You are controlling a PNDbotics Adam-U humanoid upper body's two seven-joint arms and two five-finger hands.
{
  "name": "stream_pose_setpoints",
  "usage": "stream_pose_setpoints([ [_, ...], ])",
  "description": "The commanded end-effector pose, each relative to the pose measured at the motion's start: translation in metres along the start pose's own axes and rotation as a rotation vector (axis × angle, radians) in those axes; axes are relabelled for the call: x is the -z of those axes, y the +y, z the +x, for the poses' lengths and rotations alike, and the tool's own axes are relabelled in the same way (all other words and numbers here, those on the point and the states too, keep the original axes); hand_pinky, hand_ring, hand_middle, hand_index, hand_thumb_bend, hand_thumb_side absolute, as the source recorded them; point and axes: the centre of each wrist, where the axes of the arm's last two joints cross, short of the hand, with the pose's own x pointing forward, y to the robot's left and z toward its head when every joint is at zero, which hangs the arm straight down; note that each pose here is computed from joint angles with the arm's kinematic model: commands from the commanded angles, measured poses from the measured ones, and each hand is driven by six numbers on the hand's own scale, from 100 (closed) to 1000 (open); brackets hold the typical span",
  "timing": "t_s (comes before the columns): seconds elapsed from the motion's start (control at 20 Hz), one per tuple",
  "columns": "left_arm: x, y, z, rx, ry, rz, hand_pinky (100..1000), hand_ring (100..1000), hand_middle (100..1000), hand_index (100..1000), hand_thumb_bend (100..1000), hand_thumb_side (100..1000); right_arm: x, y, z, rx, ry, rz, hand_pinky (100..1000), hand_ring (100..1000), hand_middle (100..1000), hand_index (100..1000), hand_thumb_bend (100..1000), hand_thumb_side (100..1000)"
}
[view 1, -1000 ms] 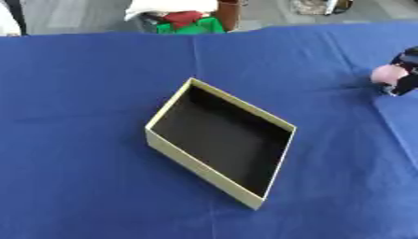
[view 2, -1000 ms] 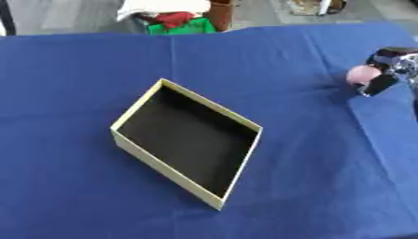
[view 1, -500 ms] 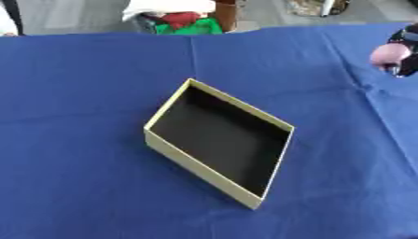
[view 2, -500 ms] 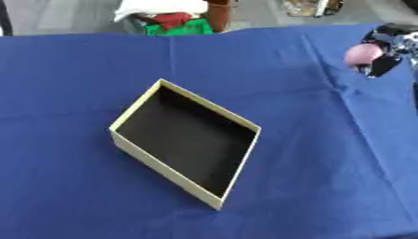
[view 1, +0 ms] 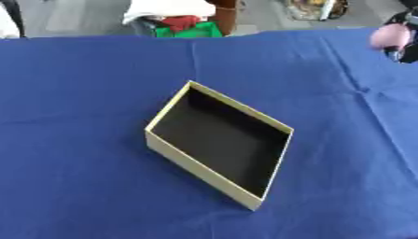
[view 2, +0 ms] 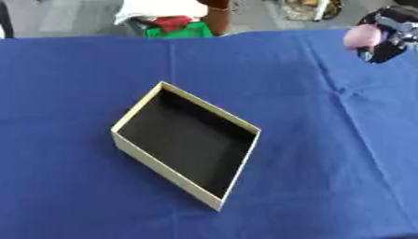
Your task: Pick up objects on the table and place them in the box.
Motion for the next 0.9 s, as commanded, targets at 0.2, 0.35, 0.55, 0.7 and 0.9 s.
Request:
stream_pose_setpoints([
  [0.2,0.007,0.000,0.006,-0.008,-0.035,0.000,741,606,693,680,543,935,-0.007,-0.035,0.018,-0.083,-0.156,-0.116,589,662,707,838,100,100],
  [0.35,0.007,0.000,0.006,-0.009,-0.036,0.000,741,606,693,680,543,935,-0.009,-0.038,0.023,-0.089,-0.201,-0.131,589,662,707,838,100,100],
  [0.55,0.008,-0.001,0.007,-0.015,-0.040,0.000,740,606,692,680,547,934,-0.007,-0.046,0.061,-0.168,-0.451,-0.188,599,656,682,817,100,100],
  [0.7,0.007,-0.001,0.007,-0.017,-0.039,0.001,740,605,692,680,546,934,-0.009,-0.053,0.081,-0.210,-0.557,-0.213,607,658,654,795,100,100],
  [0.9,0.007,-0.002,0.007,-0.019,-0.039,0.000,740,605,692,680,548,934,-0.007,-0.054,0.108,-0.239,-0.693,-0.228,605,655,619,764,100,100],
])
